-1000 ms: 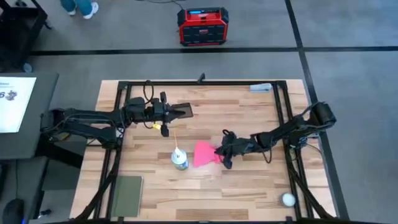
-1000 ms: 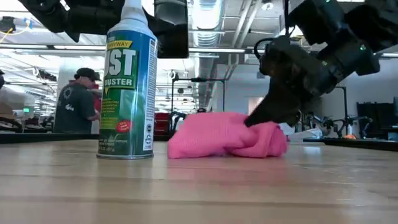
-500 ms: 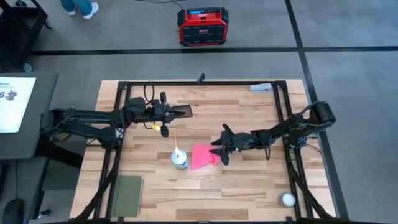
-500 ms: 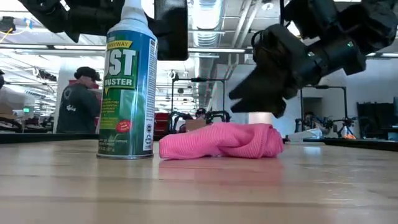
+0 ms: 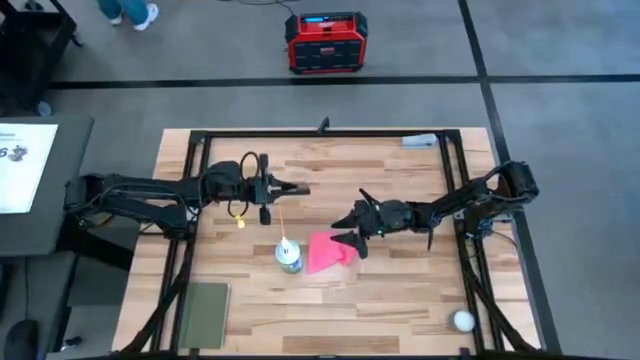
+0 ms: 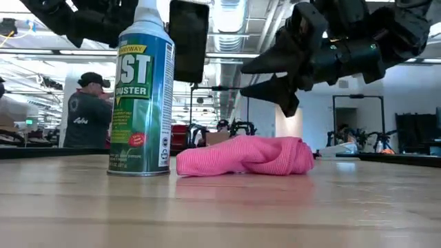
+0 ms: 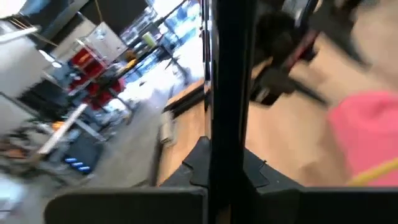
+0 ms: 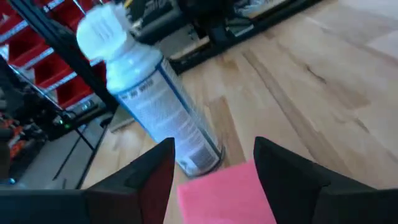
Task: Apply microfiber cloth
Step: Spray the back of the cellphone with the white spray bottle
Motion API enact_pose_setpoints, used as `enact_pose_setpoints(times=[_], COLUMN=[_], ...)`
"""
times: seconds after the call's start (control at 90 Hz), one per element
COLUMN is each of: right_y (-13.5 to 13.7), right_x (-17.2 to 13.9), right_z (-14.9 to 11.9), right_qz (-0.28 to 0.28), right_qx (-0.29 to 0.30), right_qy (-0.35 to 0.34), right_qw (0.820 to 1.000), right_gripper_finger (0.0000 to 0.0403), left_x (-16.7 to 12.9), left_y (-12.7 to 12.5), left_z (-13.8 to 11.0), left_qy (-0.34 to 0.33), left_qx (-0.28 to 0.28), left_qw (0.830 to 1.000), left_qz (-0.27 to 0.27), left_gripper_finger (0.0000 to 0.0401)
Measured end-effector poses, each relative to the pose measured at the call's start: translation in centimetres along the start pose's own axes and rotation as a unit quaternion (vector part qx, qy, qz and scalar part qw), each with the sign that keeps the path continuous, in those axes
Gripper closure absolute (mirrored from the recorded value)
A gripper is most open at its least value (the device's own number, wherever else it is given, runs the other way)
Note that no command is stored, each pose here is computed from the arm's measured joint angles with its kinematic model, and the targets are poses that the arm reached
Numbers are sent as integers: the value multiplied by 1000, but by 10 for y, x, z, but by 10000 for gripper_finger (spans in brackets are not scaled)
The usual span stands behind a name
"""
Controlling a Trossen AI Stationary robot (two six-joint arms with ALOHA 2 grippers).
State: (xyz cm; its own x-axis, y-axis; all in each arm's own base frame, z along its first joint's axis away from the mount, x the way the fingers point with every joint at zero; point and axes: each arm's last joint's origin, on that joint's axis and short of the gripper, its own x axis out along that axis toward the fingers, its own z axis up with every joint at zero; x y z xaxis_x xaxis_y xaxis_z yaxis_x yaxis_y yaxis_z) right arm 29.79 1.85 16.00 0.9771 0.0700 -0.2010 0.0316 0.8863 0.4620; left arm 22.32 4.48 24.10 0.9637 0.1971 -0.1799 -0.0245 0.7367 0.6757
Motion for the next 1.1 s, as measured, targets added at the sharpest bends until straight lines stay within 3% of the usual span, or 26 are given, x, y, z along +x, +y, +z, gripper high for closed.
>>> enact_pose_setpoints(times=[0.233,0.378,0.5,0.667,1.0,1.1], right_y=[-17,-33,-47,-64,-68,-65], right_x=[-1,-6,-12,-20,-16,-9], right_z=[17,36,49,63,88,101], right_qz=[21,60,94,122,163,176], right_qx=[9,38,53,67,62,56], right_qy=[-36,-66,-84,-95,-88,-84], right_qw=[999,995,991,986,981,979], right_gripper_finger=[196,196,196,196,196,196], left_x=[1,-1,-3,-5,3,6], left_y=[14,29,32,25,-13,-23], left_z=[5,19,28,35,58,63], left_qy=[98,176,226,272,249,246], left_qx=[139,233,314,400,546,557], left_qw=[984,949,913,867,797,790], left_qz=[60,116,133,123,69,68], left_gripper_finger=[401,401,401,401,401,401])
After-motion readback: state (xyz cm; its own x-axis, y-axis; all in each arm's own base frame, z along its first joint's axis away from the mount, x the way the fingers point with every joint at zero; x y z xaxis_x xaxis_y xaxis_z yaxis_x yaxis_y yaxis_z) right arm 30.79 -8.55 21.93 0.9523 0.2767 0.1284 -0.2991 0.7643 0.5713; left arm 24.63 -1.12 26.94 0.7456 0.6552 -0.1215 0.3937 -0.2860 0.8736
